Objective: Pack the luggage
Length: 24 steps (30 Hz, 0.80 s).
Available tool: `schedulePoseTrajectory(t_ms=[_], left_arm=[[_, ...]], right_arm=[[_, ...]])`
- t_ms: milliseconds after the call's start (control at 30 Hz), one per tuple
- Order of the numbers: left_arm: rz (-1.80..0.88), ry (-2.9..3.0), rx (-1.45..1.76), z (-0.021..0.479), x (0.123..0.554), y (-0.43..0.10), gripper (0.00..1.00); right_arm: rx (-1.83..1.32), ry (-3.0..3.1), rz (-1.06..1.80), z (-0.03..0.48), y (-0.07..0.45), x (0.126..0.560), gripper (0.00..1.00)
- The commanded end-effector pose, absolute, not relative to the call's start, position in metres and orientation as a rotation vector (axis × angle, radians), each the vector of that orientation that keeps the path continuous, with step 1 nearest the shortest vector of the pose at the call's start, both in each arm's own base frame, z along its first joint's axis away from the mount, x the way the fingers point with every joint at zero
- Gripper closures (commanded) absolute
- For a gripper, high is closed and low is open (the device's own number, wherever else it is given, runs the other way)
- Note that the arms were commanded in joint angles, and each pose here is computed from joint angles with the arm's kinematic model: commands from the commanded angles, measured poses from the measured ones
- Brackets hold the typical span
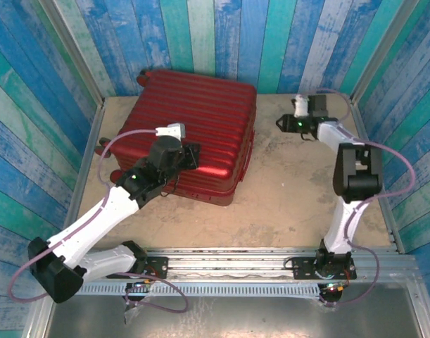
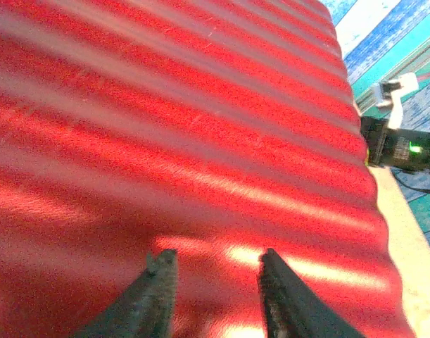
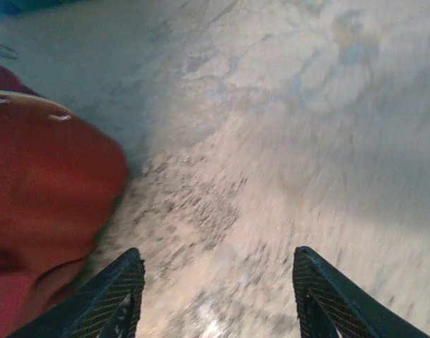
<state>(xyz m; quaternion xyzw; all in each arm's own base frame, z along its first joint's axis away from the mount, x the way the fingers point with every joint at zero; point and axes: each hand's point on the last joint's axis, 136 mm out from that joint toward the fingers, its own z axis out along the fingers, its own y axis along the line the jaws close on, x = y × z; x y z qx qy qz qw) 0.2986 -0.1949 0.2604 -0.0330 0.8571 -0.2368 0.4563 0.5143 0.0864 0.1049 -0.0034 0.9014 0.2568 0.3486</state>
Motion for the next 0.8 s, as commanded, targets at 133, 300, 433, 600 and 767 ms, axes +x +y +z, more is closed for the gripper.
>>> schedulePoseTrajectory(t_ms=[133, 300, 433, 600, 767], left_arm=[[-0.354, 2.480, -0.185, 0.157, 0.242, -0.148, 0.31], [-0.432, 2.424, -0.333, 0.156, 0.234, -0.139, 0.23], [-0.470, 2.324, -0.483, 0.161, 0.228, -0.120, 0.24], [-0.497, 2.192, -0.626, 0.160, 0.220, -0.095, 0.24], [-0.469, 2.206, -0.644, 0.141, 0.219, -0.092, 0.26]], right_arm=[[0.128, 2.118, 1.353, 0.122, 0.152, 0.467, 0.32], [0.056, 2.099, 1.495, 0.116, 0.188, 0.462, 0.31], [0.033, 2.102, 1.538, 0.109, 0.207, 0.461, 0.31], [0.024, 2.098, 1.584, 0.099, 0.222, 0.461, 0.34], [0.018, 2.084, 1.607, 0.094, 0.230, 0.465, 0.71]])
